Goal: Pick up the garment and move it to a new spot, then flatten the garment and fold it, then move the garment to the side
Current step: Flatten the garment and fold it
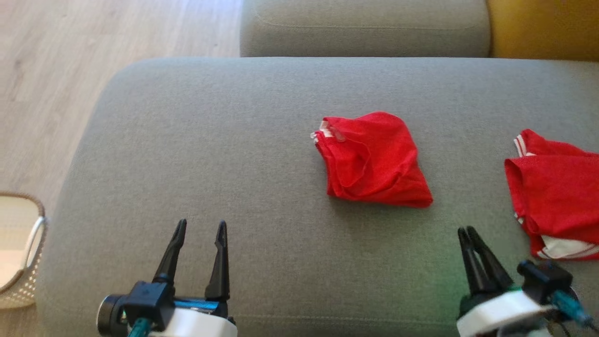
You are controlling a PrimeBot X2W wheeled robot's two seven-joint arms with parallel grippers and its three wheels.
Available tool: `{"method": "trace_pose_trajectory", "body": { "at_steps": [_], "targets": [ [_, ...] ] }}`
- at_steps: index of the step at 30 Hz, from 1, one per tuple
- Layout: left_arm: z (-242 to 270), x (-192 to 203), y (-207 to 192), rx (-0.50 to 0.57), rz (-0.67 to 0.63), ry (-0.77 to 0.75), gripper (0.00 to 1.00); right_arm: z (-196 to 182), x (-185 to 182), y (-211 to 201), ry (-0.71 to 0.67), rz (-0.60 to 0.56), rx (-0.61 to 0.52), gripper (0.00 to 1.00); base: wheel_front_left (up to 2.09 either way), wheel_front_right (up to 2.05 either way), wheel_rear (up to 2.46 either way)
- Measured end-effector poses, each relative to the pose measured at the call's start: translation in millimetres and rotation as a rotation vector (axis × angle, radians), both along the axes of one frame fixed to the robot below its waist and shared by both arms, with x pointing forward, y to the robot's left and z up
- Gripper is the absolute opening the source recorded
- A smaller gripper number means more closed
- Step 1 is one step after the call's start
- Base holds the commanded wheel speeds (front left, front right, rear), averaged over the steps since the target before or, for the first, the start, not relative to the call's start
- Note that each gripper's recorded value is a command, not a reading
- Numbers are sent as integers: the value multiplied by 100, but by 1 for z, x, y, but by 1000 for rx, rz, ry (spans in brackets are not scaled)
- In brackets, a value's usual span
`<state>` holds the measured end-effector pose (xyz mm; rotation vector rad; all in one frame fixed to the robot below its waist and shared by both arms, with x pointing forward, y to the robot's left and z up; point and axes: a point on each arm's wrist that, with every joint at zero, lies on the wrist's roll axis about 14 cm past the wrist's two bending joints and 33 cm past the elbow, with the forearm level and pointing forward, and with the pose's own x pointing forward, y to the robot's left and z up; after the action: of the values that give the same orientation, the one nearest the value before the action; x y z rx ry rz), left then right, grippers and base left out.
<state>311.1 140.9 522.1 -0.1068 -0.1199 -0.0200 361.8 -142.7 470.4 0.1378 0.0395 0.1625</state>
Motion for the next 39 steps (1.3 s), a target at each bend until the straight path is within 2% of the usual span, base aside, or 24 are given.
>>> {"method": "trace_pose_trajectory", "body": {
  "at_steps": [3,8,12,16,18,20,26,31,34,35,38,39],
  "targets": [
    [-2,-3,3,-1,12,6,100,-1,18,17,11,35,52,0,0,0,0],
    [-6,-7,5,-4,21,22,100,23,74,48,-35,92,88,0,0,0,0],
    [-15,-9,6,-3,28,53,100,5,99,75,68,155,61,0,0,0,0],
    [-24,-9,5,-3,24,84,100,-23,112,85,193,171,32,0,0,0,0],
    [-24,-7,7,-3,28,84,100,-30,116,92,218,201,-28,0,0,0,0],
    [-24,-5,8,0,32,83,100,-34,119,100,234,225,-36,0,0,0,0],
    [-27,-4,8,2,31,96,100,-39,110,138,257,334,-3,0,0,0,0],
    [-28,-2,7,3,25,98,100,-17,97,180,188,480,26,0,0,0,0],
    [-26,0,6,5,19,92,100,-14,74,205,177,574,53,0,0,0,0],
    [-26,0,6,5,19,92,100,-14,74,205,177,574,53,0,0,0,0],
    [-25,1,3,1,10,86,100,-29,40,218,233,644,80,0,0,0,0],
    [-25,2,2,-1,7,85,100,-31,33,219,244,652,90,5,0,0,0]
  ]
}}
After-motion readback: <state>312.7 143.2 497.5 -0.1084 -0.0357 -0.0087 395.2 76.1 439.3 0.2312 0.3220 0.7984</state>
